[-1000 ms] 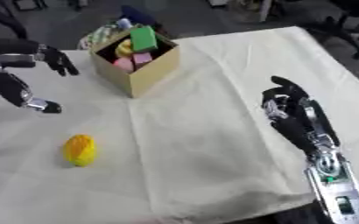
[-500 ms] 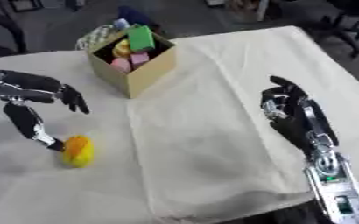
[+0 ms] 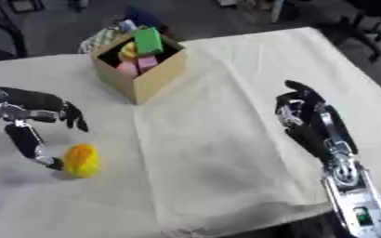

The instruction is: Pick up objects on the table and place them in the box.

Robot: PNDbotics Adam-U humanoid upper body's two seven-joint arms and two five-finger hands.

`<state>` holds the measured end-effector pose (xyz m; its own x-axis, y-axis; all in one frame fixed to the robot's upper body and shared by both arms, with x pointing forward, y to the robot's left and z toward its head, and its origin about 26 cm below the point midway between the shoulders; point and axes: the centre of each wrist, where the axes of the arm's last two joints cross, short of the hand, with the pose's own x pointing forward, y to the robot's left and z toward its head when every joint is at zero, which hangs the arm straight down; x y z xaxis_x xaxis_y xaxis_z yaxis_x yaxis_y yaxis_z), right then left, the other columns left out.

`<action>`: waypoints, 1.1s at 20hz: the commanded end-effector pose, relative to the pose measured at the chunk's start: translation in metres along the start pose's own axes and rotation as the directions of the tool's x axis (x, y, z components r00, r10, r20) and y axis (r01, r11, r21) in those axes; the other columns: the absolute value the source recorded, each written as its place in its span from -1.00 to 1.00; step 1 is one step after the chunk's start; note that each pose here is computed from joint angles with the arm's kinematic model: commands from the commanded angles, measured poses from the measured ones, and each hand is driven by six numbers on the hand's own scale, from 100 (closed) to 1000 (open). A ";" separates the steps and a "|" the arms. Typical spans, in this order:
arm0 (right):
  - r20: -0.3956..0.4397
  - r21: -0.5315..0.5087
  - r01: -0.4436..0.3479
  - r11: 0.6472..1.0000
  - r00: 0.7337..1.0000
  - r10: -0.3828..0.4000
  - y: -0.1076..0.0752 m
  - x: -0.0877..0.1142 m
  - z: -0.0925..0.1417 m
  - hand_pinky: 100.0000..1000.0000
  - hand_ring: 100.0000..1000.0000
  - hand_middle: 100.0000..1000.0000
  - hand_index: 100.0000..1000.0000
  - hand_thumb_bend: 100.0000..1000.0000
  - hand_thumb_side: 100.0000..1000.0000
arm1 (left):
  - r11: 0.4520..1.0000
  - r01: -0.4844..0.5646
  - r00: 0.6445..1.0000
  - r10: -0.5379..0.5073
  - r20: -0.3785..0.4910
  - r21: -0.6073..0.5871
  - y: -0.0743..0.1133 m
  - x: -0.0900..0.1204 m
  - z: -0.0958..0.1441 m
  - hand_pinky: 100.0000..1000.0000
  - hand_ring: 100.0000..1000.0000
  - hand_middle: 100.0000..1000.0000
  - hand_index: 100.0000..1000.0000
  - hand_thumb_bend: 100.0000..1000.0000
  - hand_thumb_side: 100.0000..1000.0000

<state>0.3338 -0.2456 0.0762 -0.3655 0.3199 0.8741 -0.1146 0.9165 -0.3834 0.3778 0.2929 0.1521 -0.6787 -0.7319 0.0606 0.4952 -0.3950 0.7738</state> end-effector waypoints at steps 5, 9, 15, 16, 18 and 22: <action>0.022 0.000 -0.024 1.000 0.999 0.024 -0.005 0.005 -0.004 0.08 0.12 0.25 0.77 -1.00 -0.03 | 0.996 0.059 0.998 -0.056 0.040 -0.072 0.002 0.003 0.001 0.31 0.25 0.26 0.51 -0.20 -0.59; 0.020 -0.002 -0.025 1.000 0.999 0.025 -0.006 0.005 -0.004 0.08 0.12 0.25 0.77 -1.00 -0.03 | 0.998 0.065 0.998 -0.065 0.016 0.015 0.006 0.002 0.004 0.09 0.01 -0.01 0.30 -0.48 -0.93; 0.016 -0.003 -0.025 1.000 1.000 0.025 -0.006 0.004 -0.003 0.08 0.12 0.25 0.77 -1.00 -0.03 | 0.981 0.067 0.997 -0.072 0.017 0.180 0.023 0.006 0.014 -0.06 -0.15 -0.18 0.11 -0.67 -0.92; 0.014 -0.004 -0.026 1.000 1.000 0.026 -0.006 0.004 -0.003 0.08 0.12 0.24 0.76 -1.00 -0.03 | 0.976 0.074 0.997 -0.080 0.018 0.204 0.030 0.007 0.018 -0.08 -0.16 -0.19 0.10 -0.68 -0.91; 0.011 -0.004 -0.026 1.000 1.000 0.026 -0.006 0.004 -0.002 0.08 0.12 0.24 0.76 -1.00 -0.03 | 0.960 0.096 0.994 -0.104 0.018 0.264 0.047 0.012 0.030 -0.08 -0.17 -0.20 0.08 -0.69 -0.91; 0.007 -0.003 -0.026 1.000 1.000 0.026 -0.006 0.002 -0.001 0.08 0.12 0.24 0.76 -1.00 -0.03 | 0.912 0.133 0.990 -0.139 -0.013 0.388 0.091 0.018 0.050 -0.07 -0.16 -0.20 0.09 -0.64 -0.92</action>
<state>0.3335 -0.2458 0.0757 -0.3632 0.3261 0.8728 -0.1123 0.9146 -0.3884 0.3849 0.2663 0.2341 -0.7468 -0.6645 -0.0262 0.1981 -0.2599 0.9451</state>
